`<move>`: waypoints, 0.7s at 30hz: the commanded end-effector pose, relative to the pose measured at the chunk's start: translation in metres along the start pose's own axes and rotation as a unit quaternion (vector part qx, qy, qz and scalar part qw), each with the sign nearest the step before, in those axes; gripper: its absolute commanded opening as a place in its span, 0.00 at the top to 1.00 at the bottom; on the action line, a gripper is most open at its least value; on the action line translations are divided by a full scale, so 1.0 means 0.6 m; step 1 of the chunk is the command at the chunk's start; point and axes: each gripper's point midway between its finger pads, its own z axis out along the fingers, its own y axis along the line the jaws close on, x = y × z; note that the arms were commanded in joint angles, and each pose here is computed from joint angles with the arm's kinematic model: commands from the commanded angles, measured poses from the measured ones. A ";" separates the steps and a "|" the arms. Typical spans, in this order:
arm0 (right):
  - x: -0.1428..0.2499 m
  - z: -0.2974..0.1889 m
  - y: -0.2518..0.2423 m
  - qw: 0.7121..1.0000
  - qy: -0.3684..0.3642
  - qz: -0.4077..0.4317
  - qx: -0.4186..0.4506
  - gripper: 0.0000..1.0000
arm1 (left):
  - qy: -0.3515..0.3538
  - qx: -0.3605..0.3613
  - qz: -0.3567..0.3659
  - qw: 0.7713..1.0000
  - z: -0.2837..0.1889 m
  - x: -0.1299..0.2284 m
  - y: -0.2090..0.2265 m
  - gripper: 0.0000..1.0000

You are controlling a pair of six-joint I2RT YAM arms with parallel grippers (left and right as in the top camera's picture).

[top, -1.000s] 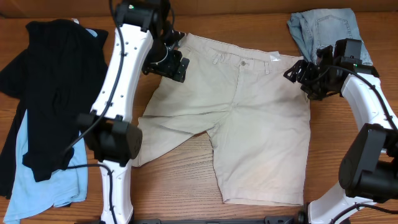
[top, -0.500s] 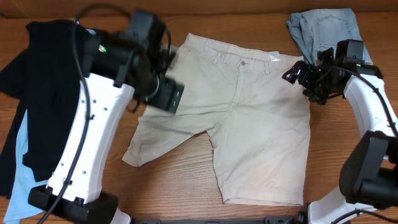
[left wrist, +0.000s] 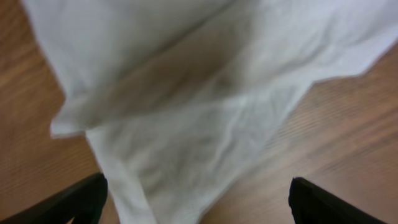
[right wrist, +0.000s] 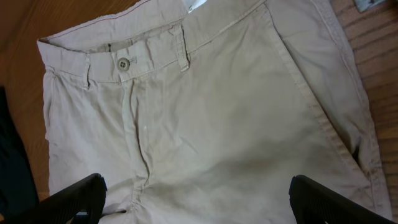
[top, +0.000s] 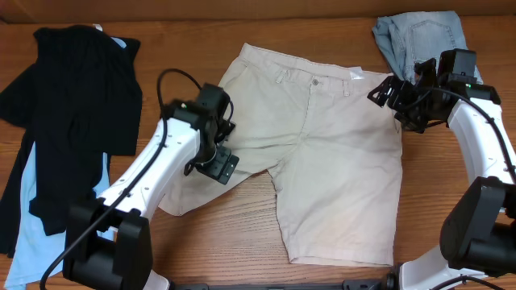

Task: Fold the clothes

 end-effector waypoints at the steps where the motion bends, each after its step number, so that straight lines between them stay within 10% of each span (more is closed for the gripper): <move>1: -0.012 -0.018 0.015 1.000 -0.017 -0.013 -0.008 0.02 | -0.020 -0.009 0.071 0.997 0.022 -0.004 0.018 0.06; 21: -0.007 -0.017 0.001 1.000 -0.013 -0.007 0.015 0.02 | -0.099 0.041 0.055 0.993 0.034 -0.033 0.070 0.32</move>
